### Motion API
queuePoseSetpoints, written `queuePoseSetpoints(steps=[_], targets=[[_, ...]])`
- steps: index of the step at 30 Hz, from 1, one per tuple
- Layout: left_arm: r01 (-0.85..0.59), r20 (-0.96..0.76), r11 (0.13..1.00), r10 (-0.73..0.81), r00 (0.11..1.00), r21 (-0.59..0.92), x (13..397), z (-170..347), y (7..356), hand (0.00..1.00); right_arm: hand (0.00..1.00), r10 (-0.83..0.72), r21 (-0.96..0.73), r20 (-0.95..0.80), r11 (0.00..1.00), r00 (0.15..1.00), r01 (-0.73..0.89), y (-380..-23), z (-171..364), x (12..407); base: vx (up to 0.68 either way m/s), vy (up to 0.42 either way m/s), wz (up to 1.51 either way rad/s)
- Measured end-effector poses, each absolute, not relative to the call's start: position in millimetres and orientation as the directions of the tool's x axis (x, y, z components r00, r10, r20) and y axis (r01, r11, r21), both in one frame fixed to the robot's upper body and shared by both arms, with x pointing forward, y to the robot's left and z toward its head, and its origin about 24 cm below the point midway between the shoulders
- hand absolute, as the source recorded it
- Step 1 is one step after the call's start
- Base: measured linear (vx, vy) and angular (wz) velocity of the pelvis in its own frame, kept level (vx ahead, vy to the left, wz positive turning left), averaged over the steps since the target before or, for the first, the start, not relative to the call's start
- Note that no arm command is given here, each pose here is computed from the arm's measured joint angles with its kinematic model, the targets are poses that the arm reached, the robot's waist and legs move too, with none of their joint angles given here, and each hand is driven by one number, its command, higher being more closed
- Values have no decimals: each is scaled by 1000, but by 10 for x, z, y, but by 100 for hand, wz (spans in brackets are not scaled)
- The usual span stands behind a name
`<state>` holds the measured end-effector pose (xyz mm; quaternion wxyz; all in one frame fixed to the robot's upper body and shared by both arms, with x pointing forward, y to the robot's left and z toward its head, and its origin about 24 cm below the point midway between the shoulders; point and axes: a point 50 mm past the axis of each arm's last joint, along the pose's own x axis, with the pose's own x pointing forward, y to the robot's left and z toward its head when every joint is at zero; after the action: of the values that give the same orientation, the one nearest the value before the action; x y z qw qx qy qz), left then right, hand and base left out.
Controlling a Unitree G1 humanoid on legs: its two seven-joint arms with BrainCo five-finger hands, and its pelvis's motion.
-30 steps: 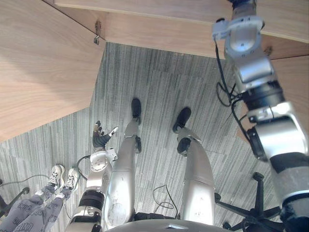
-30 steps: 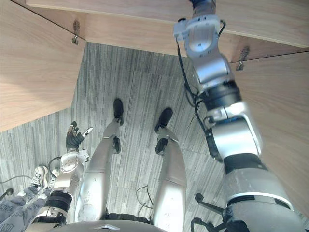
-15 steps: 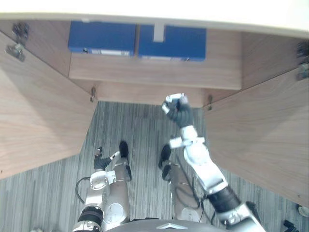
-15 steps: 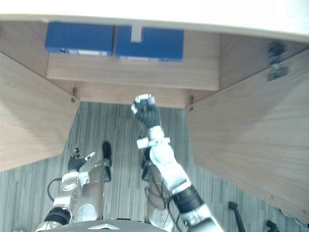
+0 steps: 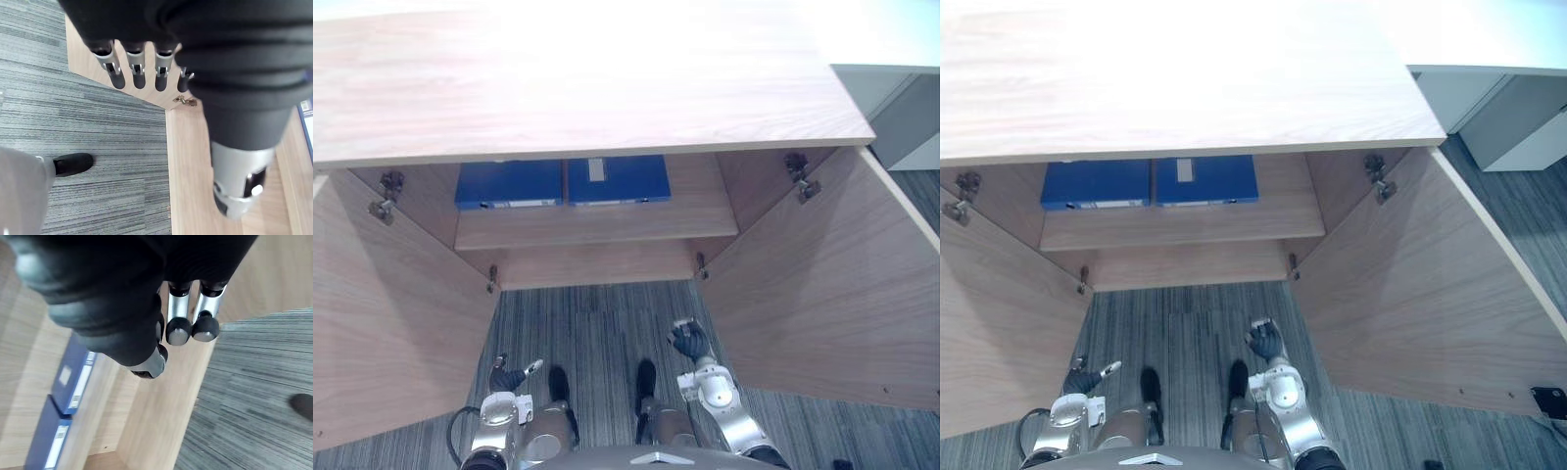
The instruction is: Walk over to the cabinet, pick up the folder, carry it to the office cabinet, place the folder inside the office cabinet, then close the office cabinet door
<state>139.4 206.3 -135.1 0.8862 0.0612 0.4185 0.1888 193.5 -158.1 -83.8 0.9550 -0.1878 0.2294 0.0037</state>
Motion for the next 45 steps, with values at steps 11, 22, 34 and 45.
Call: queuePoseSetpoints(steps=[11,22,34,45], targets=[[-196,-797,937,348,493,288,1065,-1510,2045,0,0,-263,-367,-690,930,674,-13,-1904,-1331,1449,2,28,-11],[-184,-824,944,329,461,274,970,-1553,2042,0,0,-377,-336,-775,925,507,176,-2145,-1469,1164,11,10,-7],[-174,-842,943,332,426,283,909,-1578,2056,0,0,-556,-248,-751,738,357,627,-2597,-1381,878,10,16,-43],[-126,-834,950,312,454,287,989,-1562,2002,0,0,-794,-20,-377,522,477,853,-3146,-520,1464,55,3,-62]])
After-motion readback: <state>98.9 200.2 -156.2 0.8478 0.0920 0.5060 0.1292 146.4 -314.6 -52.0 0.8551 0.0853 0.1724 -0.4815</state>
